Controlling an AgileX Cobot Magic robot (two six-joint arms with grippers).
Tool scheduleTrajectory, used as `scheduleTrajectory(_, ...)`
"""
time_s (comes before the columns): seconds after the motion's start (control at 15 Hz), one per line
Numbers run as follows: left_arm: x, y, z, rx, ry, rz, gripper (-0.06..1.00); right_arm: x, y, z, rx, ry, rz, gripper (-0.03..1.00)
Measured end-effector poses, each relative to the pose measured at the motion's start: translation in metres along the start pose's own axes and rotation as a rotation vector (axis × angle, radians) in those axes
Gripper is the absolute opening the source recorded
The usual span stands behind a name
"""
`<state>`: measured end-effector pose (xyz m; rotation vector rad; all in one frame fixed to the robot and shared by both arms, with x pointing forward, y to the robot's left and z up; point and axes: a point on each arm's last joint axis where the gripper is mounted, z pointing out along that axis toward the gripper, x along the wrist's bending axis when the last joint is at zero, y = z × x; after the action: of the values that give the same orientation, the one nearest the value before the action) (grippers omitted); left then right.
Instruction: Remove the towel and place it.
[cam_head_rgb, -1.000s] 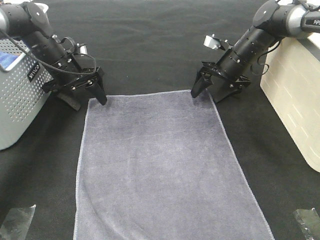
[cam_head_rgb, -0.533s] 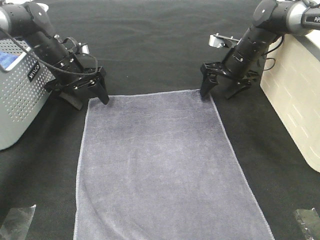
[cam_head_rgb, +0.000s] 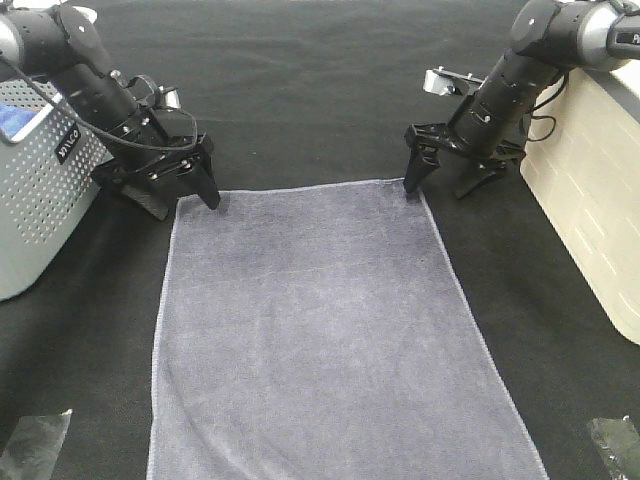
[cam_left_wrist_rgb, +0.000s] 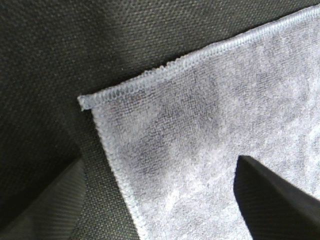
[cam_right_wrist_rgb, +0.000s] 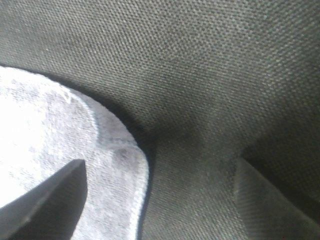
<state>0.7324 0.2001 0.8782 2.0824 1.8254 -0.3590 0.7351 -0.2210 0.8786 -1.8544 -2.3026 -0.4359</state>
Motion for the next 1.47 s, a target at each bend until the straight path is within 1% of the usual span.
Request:
scheduleTrajectory(0.13,-0.002,0.0,0.003,0.004,-0.001,0.006,0.76,0.003,0.0,0.003,0.0,0.012,-0.002,0.79)
scheduleTrajectory(0.27,-0.013,0.001,0.008,0.0,-0.001,0.028,0.73,0.013,0.002,0.009,-0.001,0.018,-0.02,0.77)
scheduleTrajectory(0.4,-0.022,0.001,0.013,-0.008,0.0,0.045,0.66,0.022,0.003,0.012,-0.012,0.026,-0.034,0.74)
scheduleTrajectory(0.47,-0.026,0.0,0.016,-0.009,-0.008,0.049,0.6,0.026,0.004,0.014,-0.015,0.034,-0.037,0.72)
scheduleTrajectory(0.53,-0.028,0.0,0.02,-0.005,-0.013,0.05,0.49,0.027,0.004,0.015,-0.016,0.038,-0.036,0.69)
scheduleTrajectory(0.67,-0.029,0.0,0.023,-0.004,-0.018,0.048,0.33,0.027,0.004,0.018,-0.02,0.044,-0.031,0.56)
scheduleTrajectory(0.73,-0.029,0.0,0.023,-0.004,-0.018,0.047,0.25,0.027,0.004,0.019,-0.021,0.047,-0.028,0.45)
scheduleTrajectory(0.8,-0.028,-0.001,0.025,-0.002,-0.018,0.046,0.17,0.026,0.004,0.02,-0.018,0.048,-0.026,0.4)
scheduleTrajectory(0.87,-0.028,-0.001,0.026,-0.002,-0.018,0.05,0.11,0.026,0.004,0.021,-0.022,0.048,-0.025,0.23)
scheduleTrajectory(0.93,-0.028,-0.001,0.026,-0.001,-0.018,0.062,0.05,0.026,0.005,0.023,-0.024,0.051,-0.022,0.12)
scheduleTrajectory(1.0,-0.028,-0.001,0.027,0.0,-0.02,0.074,0.03,0.026,0.005,0.023,-0.025,0.052,-0.02,0.03)
scheduleTrajectory(1.27,-0.03,0.001,0.025,-0.005,-0.02,0.096,0.02,0.028,0.006,0.023,-0.03,0.052,-0.026,0.02)
scheduleTrajectory(1.47,-0.04,0.012,0.016,-0.052,-0.025,0.135,0.02,0.031,0.017,0.017,-0.07,0.042,-0.052,0.02)
